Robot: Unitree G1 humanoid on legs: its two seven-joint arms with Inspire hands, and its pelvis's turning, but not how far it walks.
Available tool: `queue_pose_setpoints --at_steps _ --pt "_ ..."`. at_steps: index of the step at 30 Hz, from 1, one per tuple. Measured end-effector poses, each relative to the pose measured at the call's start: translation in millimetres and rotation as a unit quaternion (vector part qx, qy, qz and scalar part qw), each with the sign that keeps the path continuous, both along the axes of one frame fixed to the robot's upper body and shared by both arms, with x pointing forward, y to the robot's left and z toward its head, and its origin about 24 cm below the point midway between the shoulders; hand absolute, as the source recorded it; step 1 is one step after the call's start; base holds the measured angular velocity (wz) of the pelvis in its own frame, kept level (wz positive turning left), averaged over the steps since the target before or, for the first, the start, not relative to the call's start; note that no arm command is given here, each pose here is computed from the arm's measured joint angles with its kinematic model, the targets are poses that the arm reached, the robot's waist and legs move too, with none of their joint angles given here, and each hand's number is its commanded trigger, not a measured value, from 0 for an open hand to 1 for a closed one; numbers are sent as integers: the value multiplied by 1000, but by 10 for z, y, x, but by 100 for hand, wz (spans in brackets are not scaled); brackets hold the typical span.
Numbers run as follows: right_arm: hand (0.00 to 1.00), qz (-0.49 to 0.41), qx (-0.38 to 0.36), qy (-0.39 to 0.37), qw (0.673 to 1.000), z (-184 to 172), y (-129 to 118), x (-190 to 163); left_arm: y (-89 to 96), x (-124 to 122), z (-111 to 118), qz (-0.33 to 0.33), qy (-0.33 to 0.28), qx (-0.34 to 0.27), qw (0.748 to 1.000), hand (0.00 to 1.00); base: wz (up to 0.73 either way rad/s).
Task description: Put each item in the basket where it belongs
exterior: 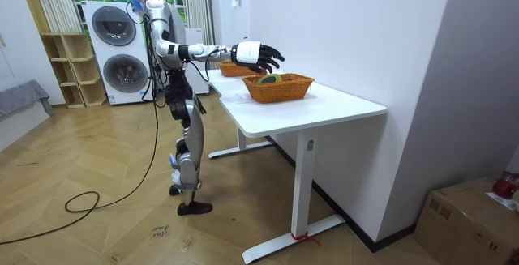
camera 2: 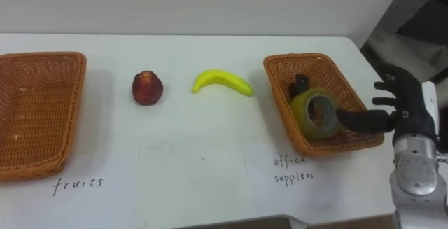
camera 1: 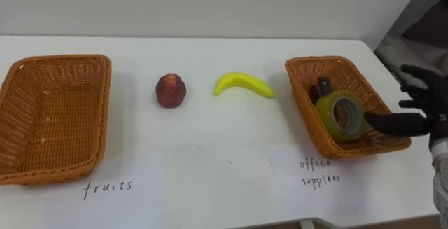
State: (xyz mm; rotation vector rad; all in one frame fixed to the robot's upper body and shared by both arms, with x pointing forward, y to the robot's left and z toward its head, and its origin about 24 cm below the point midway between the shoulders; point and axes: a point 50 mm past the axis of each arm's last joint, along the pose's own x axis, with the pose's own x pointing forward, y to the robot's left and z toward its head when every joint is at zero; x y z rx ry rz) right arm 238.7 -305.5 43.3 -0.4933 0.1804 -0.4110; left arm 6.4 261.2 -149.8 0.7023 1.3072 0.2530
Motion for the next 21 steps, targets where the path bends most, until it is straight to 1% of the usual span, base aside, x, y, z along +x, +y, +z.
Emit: queue_pose_setpoints --at_steps 21 --pt "0 5 -2 4 1000 -6 6 0 -4 3 -4 -1 2 -6 1000 0 0"
